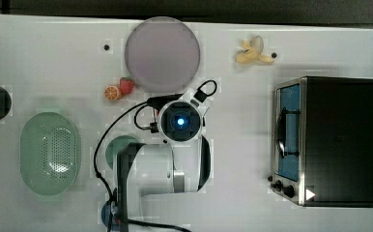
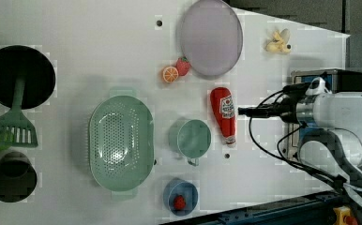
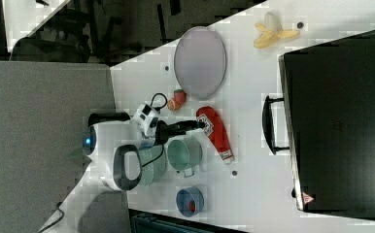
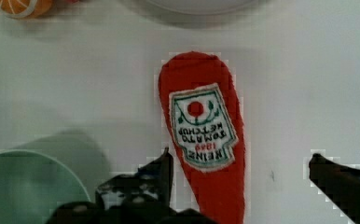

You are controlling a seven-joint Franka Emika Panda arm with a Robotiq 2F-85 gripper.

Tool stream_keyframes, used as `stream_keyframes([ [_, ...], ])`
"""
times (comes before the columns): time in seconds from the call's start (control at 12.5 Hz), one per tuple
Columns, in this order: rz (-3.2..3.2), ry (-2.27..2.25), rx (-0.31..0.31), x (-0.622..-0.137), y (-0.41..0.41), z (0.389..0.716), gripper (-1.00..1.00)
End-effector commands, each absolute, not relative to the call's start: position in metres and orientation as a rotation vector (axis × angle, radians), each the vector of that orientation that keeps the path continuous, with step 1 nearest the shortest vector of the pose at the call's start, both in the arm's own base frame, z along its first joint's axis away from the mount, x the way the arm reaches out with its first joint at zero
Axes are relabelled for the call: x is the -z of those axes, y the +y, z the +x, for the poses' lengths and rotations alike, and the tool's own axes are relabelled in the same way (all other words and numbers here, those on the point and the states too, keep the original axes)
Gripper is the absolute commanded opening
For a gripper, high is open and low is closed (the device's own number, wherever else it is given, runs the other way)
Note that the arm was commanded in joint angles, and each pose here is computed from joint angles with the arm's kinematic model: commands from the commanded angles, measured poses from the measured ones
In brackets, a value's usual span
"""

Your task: Pick Ketchup from the table and place it in strainer.

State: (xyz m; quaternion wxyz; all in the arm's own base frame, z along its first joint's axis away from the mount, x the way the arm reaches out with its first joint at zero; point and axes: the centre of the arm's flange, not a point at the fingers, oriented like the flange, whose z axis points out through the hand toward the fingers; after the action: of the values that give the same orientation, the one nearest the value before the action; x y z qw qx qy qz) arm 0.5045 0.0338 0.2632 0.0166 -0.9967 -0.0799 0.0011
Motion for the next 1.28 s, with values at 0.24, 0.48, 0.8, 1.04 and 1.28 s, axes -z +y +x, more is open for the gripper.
stream_keyframes([
  [0.24, -3.056, -0.364, -0.052, -0.206, 0.038, 0.497, 1.00],
  [0.48, -3.048, -0.351, -0.070, -0.182, 0.037, 0.494, 1.00],
  [0.8, -3.050, -0.336, -0.032, -0.170, 0.035, 0.494, 0.43],
  [1.04, -3.052, -0.343, 0.000, -0.177, 0.037, 0.496, 0.09],
  [1.28, -3.072, -0.338, 0.101, -0.220, 0.031, 0.506, 0.09],
])
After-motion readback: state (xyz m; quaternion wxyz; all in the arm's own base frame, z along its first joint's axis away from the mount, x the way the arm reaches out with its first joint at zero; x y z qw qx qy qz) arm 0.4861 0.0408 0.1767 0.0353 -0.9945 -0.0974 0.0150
